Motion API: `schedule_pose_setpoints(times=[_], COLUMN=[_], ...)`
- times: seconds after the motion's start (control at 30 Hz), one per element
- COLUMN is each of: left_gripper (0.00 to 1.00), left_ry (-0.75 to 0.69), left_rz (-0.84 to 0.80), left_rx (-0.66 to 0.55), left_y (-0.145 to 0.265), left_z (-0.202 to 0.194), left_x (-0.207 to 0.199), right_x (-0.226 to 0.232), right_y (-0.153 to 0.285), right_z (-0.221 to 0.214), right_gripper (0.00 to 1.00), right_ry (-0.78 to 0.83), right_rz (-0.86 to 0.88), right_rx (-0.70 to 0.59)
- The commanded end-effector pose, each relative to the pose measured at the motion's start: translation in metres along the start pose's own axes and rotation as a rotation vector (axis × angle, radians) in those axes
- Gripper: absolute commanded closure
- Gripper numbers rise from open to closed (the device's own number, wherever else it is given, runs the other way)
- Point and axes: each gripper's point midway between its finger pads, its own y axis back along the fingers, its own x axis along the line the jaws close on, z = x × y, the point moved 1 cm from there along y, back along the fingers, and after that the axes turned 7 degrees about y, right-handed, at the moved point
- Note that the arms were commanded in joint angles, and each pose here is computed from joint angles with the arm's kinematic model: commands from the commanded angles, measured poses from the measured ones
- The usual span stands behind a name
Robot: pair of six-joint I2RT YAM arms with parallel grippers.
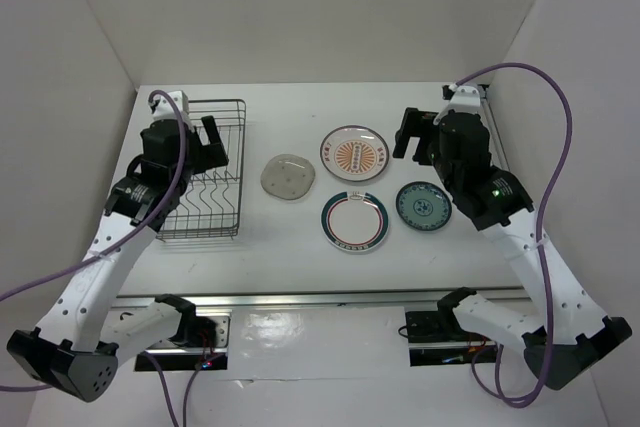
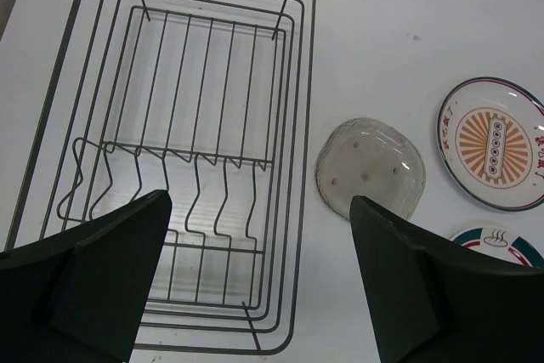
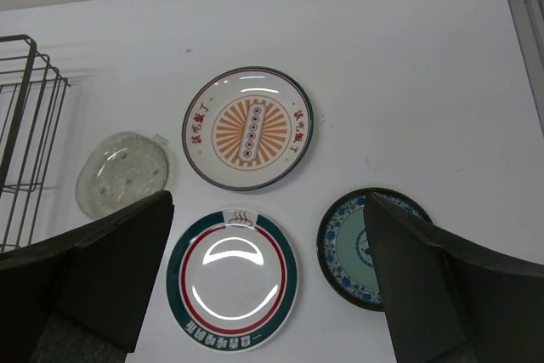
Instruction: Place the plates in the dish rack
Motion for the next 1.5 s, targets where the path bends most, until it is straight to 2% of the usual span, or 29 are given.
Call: schedule_pose_setpoints(times=[0.0, 0.27, 0.37, 0.5, 0.53, 0.7, 0.73, 0.87, 0.97, 1.03, 1.07, 1.13, 1.17, 1.3, 1.47], left_gripper=[0.0, 0.0, 0.0, 0.0, 0.0, 0.0, 0.0, 0.0, 0.0, 0.0, 0.0, 0.0, 0.0, 0.0, 0.0], left_ry=[0.02, 0.02, 0.016, 0.006, 0.003, -0.006, -0.006, -0.019, -0.027, -0.027, -0.027, -0.036, -0.036, -0.036, -0.045], left_rz=[-0.038, -0.038, -0.05, -0.055, -0.051, -0.058, -0.069, -0.095, -0.105, -0.113, -0.124, -0.125, -0.125, -0.125, -0.133], left_rx=[-0.062, -0.062, -0.047, -0.015, -0.008, 0.025, 0.03, 0.053, 0.054, 0.058, 0.063, 0.062, 0.062, 0.062, 0.066], left_y=[0.009, 0.009, 0.007, -0.001, -0.002, -0.012, -0.012, -0.014, -0.015, -0.015, -0.014, -0.014, -0.014, -0.016, -0.016], left_z=[0.019, 0.019, 0.016, 0.009, 0.005, -0.003, -0.004, -0.008, -0.01, -0.01, -0.011, -0.011, -0.011, -0.013, -0.014], left_x=[-0.006, -0.006, -0.009, -0.012, -0.011, -0.015, -0.017, -0.022, -0.023, -0.024, -0.026, -0.025, -0.025, -0.025, -0.026], right_x=[-0.005, -0.007, 0.004, 0.014, 0.009, -0.034, -0.037, -0.042, -0.039, -0.039, -0.037, -0.04, -0.041, -0.041, -0.034], right_y=[0.008, 0.011, -0.016, -0.069, -0.086, -0.132, -0.138, -0.178, -0.202, -0.216, -0.228, -0.241, -0.249, -0.259, -0.268], right_z=[0.015, 0.015, -0.003, -0.032, -0.029, -0.048, -0.042, -0.086, -0.106, -0.106, -0.13, -0.136, -0.154, -0.182, -0.194], right_gripper=[0.0, 0.0, 0.0, 0.0, 0.0, 0.0, 0.0, 0.0, 0.06, 0.06, 0.06, 0.07, 0.07, 0.1, 0.15], right_ry=[-0.007, -0.032, -0.037, -0.131, -0.16, -0.278, -0.287, -0.288, -0.296, -0.307, -0.325, -0.311, -0.322, -0.369, -0.368], right_rz=[-0.039, -0.048, -0.004, 0.199, 0.276, 0.292, 0.345, 0.341, 0.378, 0.387, 0.375, 0.363, 0.357, 0.384, 0.411], right_rx=[-0.025, -0.06, -0.014, 0.064, 0.043, 0.064, 0.038, 0.132, 0.161, 0.165, 0.24, 0.254, 0.289, 0.343, 0.374])
